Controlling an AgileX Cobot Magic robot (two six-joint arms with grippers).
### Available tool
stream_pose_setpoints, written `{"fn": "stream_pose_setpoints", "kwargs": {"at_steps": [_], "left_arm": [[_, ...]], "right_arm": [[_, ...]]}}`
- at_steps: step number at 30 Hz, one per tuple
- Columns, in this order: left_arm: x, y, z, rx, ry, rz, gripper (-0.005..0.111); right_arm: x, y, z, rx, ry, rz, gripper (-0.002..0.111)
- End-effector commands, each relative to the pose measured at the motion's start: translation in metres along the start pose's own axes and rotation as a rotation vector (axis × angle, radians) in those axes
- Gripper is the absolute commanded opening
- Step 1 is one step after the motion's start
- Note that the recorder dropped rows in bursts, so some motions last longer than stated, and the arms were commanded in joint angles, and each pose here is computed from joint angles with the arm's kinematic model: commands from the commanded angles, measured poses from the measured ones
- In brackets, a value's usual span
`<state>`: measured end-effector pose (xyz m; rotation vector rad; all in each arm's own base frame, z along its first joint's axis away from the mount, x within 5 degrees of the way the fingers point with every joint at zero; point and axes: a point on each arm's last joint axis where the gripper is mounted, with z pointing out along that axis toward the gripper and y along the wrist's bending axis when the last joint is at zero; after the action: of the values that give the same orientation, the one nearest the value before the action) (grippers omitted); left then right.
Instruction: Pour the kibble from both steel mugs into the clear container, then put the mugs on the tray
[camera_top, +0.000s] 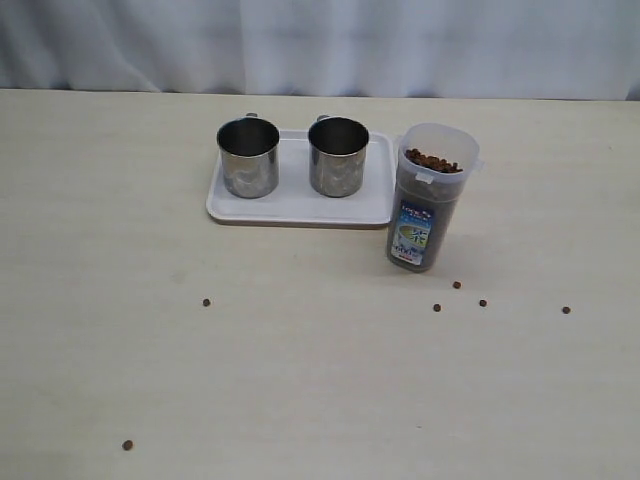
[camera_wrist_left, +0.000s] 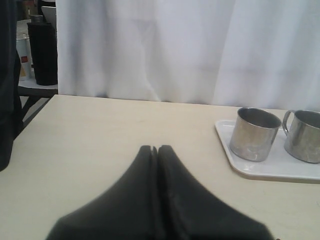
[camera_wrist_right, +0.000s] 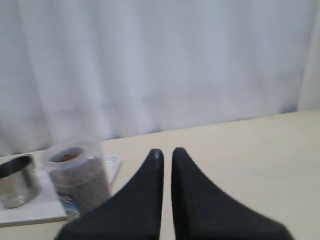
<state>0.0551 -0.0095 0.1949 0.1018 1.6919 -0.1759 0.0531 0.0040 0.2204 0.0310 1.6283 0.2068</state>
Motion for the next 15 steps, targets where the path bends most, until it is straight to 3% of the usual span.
{"fn": "stream_pose_setpoints", "kwargs": {"at_steps": [1,9,15], "left_arm": [[0.000,0.000,0.000,0.008,-0.012,0.001,0.000],[0.000,0.000,0.000,0.008,-0.012,0.001,0.000],[0.000,0.000,0.000,0.008,-0.012,0.001,0.000]], "right_arm": [[0.006,-0.008,-0.002,0.136,0.045,0.007,0.004],[0.016,-0.010,0.000,0.146,0.079,0.039,0.004],[0.031,-0.003,0.003,0.032,0.123,-0.070,0.004]]}}
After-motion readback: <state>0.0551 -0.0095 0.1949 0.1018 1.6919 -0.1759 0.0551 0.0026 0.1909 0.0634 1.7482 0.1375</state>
